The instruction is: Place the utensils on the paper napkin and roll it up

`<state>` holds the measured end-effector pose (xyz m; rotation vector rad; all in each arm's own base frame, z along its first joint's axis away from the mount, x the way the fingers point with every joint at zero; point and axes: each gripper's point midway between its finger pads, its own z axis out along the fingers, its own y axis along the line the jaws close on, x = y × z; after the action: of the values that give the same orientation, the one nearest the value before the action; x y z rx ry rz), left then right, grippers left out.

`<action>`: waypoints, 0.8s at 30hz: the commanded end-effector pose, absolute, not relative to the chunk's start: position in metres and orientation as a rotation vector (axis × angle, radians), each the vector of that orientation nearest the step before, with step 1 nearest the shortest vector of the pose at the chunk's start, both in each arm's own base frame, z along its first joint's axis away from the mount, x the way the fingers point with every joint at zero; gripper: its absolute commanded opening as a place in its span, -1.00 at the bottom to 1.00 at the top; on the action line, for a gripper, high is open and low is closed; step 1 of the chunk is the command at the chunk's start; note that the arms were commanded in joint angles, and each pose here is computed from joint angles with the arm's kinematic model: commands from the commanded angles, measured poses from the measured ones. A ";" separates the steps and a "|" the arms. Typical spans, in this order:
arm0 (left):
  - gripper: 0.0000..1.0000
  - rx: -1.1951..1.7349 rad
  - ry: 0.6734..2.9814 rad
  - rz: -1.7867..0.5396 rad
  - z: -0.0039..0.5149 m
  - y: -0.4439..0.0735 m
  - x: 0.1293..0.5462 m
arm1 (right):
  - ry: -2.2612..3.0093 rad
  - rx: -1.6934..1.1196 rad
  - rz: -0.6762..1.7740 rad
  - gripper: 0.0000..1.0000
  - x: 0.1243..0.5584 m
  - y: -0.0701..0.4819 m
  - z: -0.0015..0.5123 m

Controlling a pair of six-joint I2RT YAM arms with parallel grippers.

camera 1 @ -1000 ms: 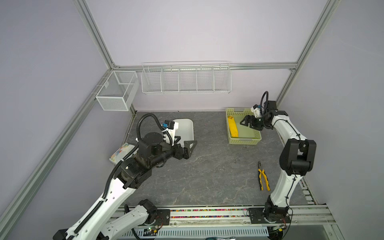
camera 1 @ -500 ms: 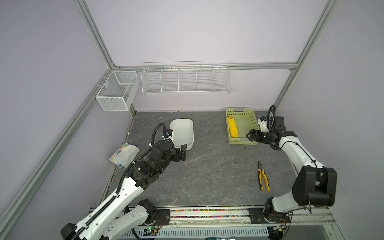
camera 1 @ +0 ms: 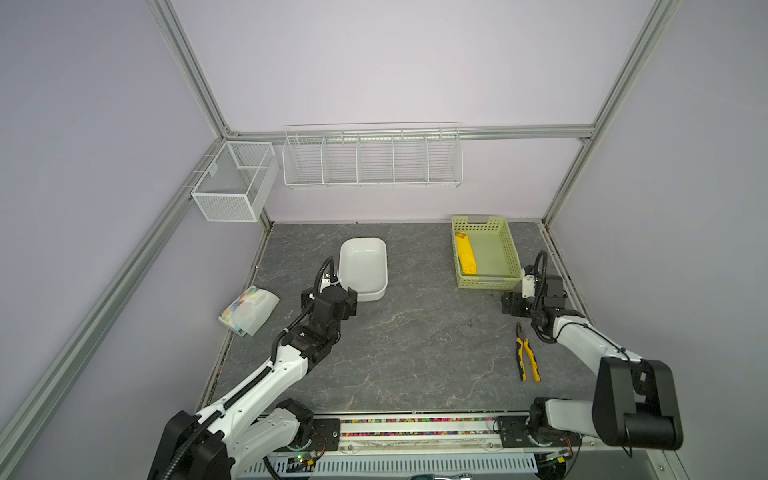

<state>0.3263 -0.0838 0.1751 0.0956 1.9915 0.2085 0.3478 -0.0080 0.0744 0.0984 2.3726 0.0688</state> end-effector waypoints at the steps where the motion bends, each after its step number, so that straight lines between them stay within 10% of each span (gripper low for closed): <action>1: 0.99 0.018 1.873 0.258 0.184 -0.064 0.351 | 2.183 0.103 -0.010 0.77 0.375 -0.021 0.099; 24: 0.99 -0.082 1.838 0.104 0.115 0.001 0.403 | 1.939 -0.029 -0.008 0.76 0.397 -0.002 0.093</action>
<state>0.3936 0.0153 0.0971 -0.1343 1.8974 0.1967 0.3879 -0.0113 0.0760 0.0478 2.0180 0.0045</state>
